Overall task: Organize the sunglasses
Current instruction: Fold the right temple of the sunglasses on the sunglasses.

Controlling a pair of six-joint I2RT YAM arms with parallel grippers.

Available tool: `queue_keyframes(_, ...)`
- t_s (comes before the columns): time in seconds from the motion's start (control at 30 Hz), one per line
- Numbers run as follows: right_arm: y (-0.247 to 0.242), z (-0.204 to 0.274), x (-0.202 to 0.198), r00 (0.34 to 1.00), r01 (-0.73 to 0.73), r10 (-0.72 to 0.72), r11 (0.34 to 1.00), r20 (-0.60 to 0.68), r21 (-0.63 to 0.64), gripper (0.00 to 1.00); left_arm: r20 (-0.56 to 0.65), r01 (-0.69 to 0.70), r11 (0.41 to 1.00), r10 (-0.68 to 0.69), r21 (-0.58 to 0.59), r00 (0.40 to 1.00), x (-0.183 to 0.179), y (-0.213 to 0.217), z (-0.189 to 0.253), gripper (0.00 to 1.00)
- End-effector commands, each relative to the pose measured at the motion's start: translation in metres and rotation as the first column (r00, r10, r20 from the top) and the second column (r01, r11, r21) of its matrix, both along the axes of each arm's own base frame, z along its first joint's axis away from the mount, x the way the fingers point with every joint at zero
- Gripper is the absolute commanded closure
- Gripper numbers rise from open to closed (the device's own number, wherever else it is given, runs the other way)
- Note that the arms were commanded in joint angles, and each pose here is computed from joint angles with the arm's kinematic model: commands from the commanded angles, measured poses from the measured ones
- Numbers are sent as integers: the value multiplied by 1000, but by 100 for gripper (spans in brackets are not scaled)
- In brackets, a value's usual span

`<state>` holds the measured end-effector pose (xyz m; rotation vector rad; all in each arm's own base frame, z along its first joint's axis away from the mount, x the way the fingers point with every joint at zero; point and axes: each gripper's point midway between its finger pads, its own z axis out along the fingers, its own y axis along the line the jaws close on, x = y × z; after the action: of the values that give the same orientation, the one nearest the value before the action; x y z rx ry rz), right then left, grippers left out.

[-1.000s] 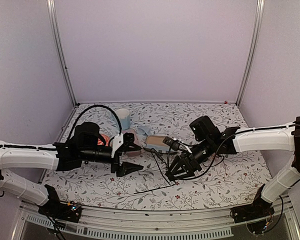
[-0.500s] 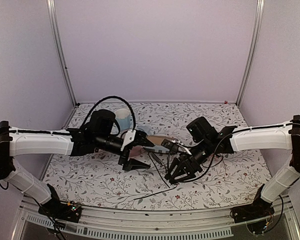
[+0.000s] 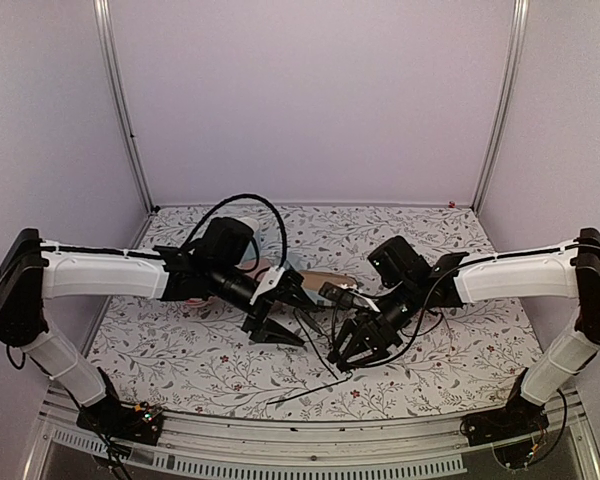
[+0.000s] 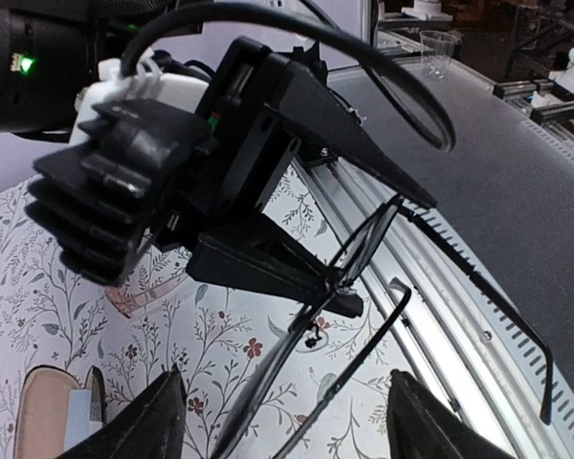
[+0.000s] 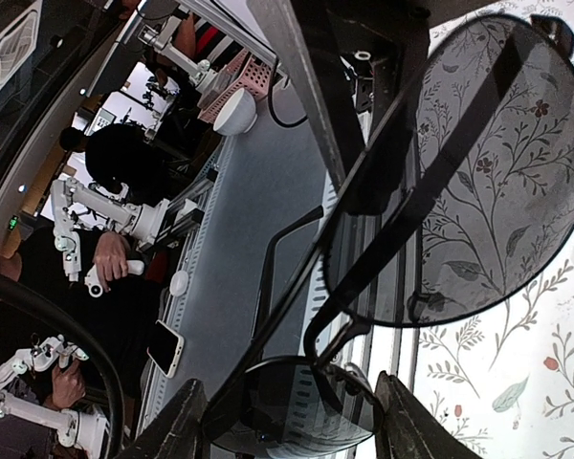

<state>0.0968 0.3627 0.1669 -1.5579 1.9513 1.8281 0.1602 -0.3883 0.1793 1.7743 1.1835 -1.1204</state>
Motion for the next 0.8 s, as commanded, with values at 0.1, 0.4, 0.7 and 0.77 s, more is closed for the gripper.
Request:
queue_keyframes(0.1,5,3,-1,1000,-28,28,999,-5,18,55,-38,53,999,-53,-3,998,-3,-5,2,35)
queue_keyframes(0.4,5,2,-2,999,-34,34,999,-10,20,55,-59,75,997,-74,14,996,-4,-6,-3,47)
queue_keyframes(0.7,5,2,-2,999,-36,37,999,-12,21,56,-66,88,996,-87,10,994,-7,-6,-3,56)
queue_keyframes(0.77,5,2,-2,999,-37,38,999,-11,22,56,-69,89,996,-88,13,994,-7,-6,-4,59)
